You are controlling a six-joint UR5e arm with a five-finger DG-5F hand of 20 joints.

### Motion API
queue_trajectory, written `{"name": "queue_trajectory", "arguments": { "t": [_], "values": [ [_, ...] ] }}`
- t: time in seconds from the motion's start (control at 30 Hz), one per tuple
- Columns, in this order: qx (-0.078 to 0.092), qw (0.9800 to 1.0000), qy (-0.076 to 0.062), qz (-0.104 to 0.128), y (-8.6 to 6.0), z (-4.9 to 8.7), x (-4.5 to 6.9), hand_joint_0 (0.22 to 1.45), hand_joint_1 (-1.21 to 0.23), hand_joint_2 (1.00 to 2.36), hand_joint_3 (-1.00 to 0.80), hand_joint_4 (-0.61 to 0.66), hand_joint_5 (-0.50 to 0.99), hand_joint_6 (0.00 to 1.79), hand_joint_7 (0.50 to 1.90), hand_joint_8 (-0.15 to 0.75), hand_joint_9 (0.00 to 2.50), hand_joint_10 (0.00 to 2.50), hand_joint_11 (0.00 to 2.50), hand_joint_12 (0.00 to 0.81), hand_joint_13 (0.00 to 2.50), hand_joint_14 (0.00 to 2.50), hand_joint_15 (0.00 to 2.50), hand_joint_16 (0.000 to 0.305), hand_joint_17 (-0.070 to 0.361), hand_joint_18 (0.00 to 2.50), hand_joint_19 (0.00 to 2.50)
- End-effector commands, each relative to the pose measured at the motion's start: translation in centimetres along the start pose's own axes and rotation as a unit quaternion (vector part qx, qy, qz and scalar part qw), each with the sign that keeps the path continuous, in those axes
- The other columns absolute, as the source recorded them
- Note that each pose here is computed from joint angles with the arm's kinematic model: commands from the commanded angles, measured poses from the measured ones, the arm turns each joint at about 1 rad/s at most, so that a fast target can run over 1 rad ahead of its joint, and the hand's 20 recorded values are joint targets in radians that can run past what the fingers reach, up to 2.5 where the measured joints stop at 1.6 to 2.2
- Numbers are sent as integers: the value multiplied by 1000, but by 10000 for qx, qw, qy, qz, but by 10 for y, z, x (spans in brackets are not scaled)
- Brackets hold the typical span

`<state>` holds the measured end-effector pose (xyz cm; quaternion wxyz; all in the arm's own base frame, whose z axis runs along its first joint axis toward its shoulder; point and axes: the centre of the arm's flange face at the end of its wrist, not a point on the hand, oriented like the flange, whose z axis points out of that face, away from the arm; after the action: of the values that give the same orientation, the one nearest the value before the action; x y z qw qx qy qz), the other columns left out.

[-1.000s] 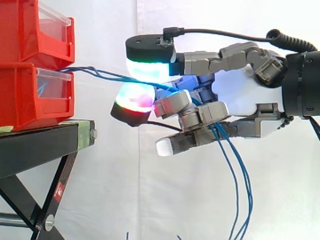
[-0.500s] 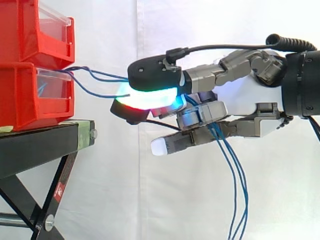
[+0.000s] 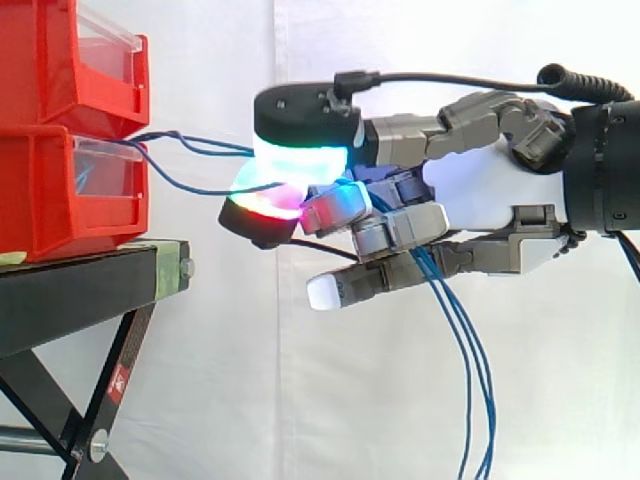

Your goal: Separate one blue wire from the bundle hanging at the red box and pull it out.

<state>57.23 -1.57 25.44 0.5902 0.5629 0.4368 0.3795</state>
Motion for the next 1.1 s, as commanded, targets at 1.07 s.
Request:
{"name": "queue_trajectory", "arguments": {
  "t": [1.07],
  "values": [
    [3, 10000, -6, -2, 0, 0, -1, 734, -914, 1023, -224, 268, -245, 871, 1029, 328, 694, 694, 1567, 303, 911, 1138, 1516, 33, 75, 715, 744]
  ]
}}
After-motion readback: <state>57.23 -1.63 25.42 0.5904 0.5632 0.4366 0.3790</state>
